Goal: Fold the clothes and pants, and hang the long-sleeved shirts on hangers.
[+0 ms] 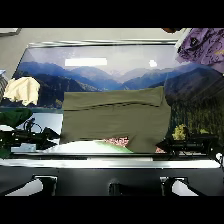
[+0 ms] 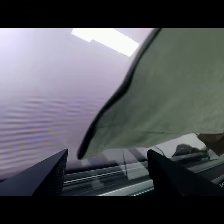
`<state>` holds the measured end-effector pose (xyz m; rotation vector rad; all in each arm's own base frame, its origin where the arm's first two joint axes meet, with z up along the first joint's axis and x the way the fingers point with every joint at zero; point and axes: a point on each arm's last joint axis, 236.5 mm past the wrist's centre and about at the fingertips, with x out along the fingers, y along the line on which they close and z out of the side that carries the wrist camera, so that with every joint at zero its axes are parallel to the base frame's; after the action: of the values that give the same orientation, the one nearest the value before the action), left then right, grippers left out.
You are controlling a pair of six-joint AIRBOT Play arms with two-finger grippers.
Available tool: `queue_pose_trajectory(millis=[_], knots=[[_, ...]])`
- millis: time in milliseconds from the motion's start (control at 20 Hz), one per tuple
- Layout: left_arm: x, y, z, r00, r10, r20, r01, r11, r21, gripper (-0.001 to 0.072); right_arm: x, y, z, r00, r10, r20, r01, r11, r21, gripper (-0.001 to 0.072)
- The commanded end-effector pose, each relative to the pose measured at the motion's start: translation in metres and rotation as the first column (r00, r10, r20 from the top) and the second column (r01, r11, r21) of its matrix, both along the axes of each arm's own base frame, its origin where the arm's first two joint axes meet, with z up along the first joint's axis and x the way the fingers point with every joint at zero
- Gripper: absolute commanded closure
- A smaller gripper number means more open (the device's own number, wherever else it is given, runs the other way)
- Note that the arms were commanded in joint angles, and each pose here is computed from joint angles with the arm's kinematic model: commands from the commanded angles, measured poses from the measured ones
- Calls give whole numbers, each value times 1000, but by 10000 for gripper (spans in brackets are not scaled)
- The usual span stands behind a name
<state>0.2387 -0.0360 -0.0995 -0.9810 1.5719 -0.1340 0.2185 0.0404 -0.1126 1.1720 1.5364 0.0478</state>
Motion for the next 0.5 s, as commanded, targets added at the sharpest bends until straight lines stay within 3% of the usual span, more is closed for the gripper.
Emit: queue_pose_trajectory(millis=[0, 100, 250, 300, 350, 400, 450], knots=[[2, -7, -8, 999, -42, 17, 41, 998, 39, 177, 4, -3, 7, 999, 2, 38, -1, 1000, -24, 683], [1, -15, -11, 998, -65, 6, 65, 998, 28, 255, 9, -7, 11, 998, -2, 70, 6, 999, -52, 683], [-4, -31, -22, 992, -120, -26, 120, 993, 17, 255, 13, -10, 16, 995, -5, 102, 13, 997, -78, 683], [-5, -36, -25, 991, -133, -32, 134, 991, 14, 339, 14, -10, 18, 994, -5, 109, 14, 997, -82, 684], [-5, -37, -26, 990, -138, -31, 139, 990, 17, 612, 14, -11, 20, 994, -8, 112, 17, 996, -85, 684], [-3, -36, -25, 991, -129, -27, 129, 991, 21, 692, 15, -11, 22, 993, -11, 118, 21, 996, -88, 684], [0, -32, -21, 993, -112, -21, 112, 993, 22, 692, 15, -11, 25, 992, -7, 129, 19, 996, -92, 684]])
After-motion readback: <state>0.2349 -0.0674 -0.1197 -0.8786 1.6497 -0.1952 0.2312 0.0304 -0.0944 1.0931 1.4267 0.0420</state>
